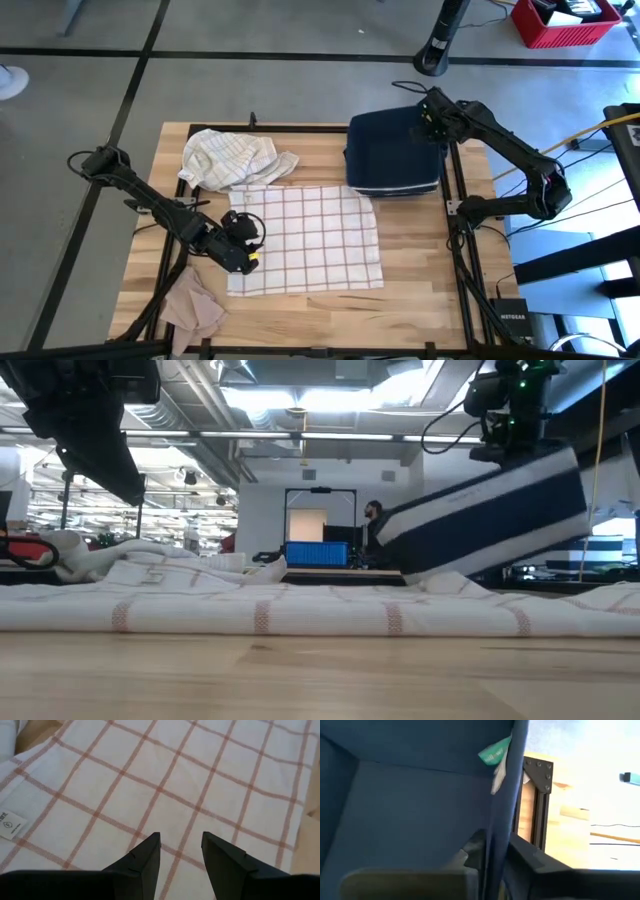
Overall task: Fold towel
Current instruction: Move the blue bin to the top right of the table
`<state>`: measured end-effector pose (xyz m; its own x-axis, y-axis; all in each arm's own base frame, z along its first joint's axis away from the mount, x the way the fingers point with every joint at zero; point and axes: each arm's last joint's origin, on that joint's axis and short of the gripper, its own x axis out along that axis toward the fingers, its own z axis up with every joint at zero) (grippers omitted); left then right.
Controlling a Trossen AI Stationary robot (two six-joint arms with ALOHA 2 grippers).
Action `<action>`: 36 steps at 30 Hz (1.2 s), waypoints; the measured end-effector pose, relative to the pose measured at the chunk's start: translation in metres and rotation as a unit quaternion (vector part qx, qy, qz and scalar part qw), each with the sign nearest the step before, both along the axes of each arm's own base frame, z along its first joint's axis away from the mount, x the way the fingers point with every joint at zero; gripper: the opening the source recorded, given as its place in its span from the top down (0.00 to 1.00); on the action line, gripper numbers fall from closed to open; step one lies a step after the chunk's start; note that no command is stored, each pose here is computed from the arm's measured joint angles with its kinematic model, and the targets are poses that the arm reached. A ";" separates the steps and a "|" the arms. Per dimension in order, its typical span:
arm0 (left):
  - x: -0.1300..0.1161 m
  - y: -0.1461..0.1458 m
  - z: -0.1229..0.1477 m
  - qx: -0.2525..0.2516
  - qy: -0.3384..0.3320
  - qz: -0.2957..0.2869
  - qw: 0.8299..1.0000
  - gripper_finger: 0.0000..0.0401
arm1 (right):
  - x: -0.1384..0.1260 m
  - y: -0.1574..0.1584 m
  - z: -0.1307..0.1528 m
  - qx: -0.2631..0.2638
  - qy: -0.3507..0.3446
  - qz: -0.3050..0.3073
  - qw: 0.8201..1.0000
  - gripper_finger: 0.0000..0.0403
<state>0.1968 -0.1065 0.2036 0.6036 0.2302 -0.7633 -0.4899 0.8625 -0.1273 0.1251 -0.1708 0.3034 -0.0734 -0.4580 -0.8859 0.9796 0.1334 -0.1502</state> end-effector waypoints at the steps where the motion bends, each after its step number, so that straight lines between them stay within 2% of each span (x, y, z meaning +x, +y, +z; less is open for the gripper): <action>1: 0.000 0.000 0.000 0.000 0.000 0.000 1.000 0.66 | 0.000 0.000 0.000 0.000 0.001 0.002 1.000 0.80; 6: 0.000 0.000 0.000 -0.001 0.000 0.001 1.000 0.66 | 0.000 0.000 0.008 -0.004 0.010 0.022 1.000 0.65; 11: 0.000 -0.001 0.000 -0.007 0.001 -0.001 1.000 0.66 | 0.000 0.006 0.037 -0.006 0.008 0.073 0.997 0.58; 15: 0.005 -0.004 0.000 -0.014 -0.014 -0.020 1.000 0.66 | 0.013 0.025 0.050 0.014 -0.056 0.180 0.982 0.56; 19: 0.014 -0.011 -0.004 -0.027 -0.019 -0.052 0.998 0.66 | 0.036 0.065 0.047 0.043 -0.122 0.316 0.940 0.56; 22: 0.016 -0.014 -0.010 -0.046 -0.003 -0.050 0.998 0.66 | 0.055 0.105 0.035 0.052 -0.149 0.403 0.901 0.56; 29: 0.016 -0.030 -0.035 -0.096 0.068 -0.063 0.991 0.66 | 0.092 0.203 -0.031 0.068 -0.207 0.580 0.785 0.56; 30: 0.016 -0.032 -0.039 -0.096 0.076 -0.061 0.991 0.66 | 0.096 0.213 -0.041 0.058 -0.212 0.594 0.774 0.56; 31: 0.016 -0.034 -0.043 -0.095 0.082 -0.058 0.990 0.66 | 0.098 0.221 -0.053 0.042 -0.203 0.600 0.773 0.56; 32: 0.017 -0.035 -0.047 -0.095 0.087 -0.054 0.990 0.66 | 0.099 0.226 -0.065 0.022 -0.183 0.599 0.780 0.56; 36: 0.020 -0.043 -0.064 -0.114 0.115 -0.046 0.986 0.66 | 0.103 0.221 -0.098 -0.067 -0.082 0.554 0.826 0.56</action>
<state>0.2163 -0.1491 0.1400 0.4198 -0.0113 -0.9076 -0.4492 0.8663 -0.2185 0.2283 0.0499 0.2057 0.5725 -0.2573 -0.7785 0.2757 0.9546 -0.1128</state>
